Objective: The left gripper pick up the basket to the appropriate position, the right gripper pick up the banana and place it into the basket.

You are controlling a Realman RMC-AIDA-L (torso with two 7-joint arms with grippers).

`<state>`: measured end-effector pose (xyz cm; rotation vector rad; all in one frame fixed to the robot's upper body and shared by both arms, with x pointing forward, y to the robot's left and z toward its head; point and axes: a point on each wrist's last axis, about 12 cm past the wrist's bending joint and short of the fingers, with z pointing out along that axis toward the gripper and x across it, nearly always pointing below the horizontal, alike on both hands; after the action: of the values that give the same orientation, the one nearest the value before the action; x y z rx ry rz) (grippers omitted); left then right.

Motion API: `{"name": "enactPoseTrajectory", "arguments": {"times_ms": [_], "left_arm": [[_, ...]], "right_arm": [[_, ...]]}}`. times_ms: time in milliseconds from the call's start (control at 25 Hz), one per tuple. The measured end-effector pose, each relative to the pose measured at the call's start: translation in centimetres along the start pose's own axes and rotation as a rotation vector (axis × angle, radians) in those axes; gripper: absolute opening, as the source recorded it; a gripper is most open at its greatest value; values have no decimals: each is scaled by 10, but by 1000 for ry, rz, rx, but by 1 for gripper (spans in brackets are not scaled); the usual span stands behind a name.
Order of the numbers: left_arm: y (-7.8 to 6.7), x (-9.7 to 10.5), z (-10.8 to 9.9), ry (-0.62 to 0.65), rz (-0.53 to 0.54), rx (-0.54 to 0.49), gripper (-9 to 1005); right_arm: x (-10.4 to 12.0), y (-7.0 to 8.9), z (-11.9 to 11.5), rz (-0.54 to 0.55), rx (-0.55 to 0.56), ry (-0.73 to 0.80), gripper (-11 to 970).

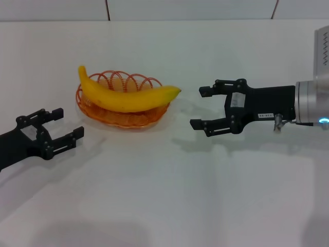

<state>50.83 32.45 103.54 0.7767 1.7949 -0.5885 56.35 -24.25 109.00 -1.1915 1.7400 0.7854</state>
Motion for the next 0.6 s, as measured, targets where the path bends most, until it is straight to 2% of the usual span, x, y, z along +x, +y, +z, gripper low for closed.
{"name": "enactPoseTrajectory", "arguments": {"times_ms": [600], "left_arm": [[-1,4,-3,14,-5,1,759]], "right_arm": [[3,1,-1,10,5,2,884]]}}
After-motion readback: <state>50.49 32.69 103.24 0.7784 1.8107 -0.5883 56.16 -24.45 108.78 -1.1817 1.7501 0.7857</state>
